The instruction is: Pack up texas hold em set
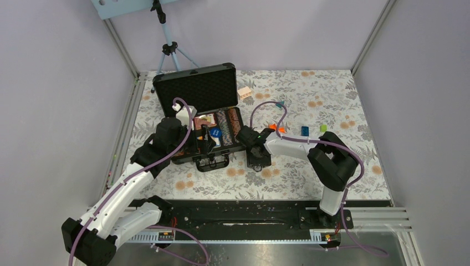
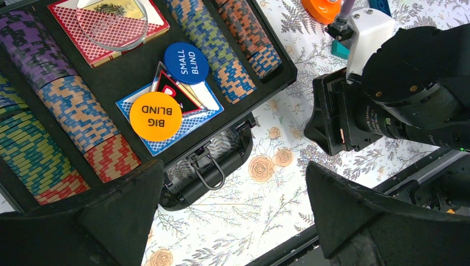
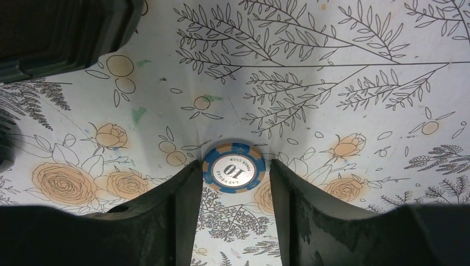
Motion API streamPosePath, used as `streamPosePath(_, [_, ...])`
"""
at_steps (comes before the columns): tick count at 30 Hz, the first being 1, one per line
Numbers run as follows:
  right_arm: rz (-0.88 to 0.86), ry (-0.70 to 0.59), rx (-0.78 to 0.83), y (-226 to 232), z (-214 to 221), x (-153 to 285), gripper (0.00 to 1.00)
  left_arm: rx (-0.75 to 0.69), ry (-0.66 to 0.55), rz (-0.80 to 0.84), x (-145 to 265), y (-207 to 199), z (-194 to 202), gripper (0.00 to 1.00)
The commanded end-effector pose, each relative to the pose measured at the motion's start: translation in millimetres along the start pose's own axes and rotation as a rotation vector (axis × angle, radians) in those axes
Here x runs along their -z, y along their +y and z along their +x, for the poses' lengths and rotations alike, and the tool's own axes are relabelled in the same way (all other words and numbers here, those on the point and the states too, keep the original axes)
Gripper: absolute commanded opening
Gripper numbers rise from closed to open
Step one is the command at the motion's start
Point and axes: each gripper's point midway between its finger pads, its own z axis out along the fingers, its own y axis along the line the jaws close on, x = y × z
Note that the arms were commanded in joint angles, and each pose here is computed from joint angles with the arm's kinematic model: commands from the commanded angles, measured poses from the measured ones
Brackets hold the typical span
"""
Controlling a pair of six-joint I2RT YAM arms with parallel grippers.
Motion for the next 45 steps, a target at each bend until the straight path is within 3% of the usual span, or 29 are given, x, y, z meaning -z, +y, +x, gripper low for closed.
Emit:
streamPosePath(1, [-0.005,0.052,0.008,-2,16,-5,0.54,-0.012,-0.040,0.027,3,-6,-14,0.99])
streamPosePath(8, [-0.050,0.064,-0.025,6,20,-5,0.50,-0.014,-0.040,0.027,3,-6,-14,0.99])
streamPosePath(13, [-0.030,0.069,-0.022,1,21,-2,0.58,-0.012,-0.038,0.028,3,-6,-13,0.99])
streamPosePath(30, [0.013,0.131,0.018,-2,40,0,0.57,-0.011,-0.037,0.029,2,-7,-13,0.99])
streamPosePath(36, [0.038,0.099,0.022,-4,33,-1,0.54,-0.011,-0.037,0.029,3,-7,-13,0.99])
streamPosePath(41, [0.105,0.033,0.034,-13,17,-1,0.63,-0.011,-0.035,0.029,2,-7,-13,0.99])
streamPosePath(45, [0.116,0.016,0.034,-11,10,-4,0.63,-0.011,-0.034,0.028,1,-6,-13,0.99])
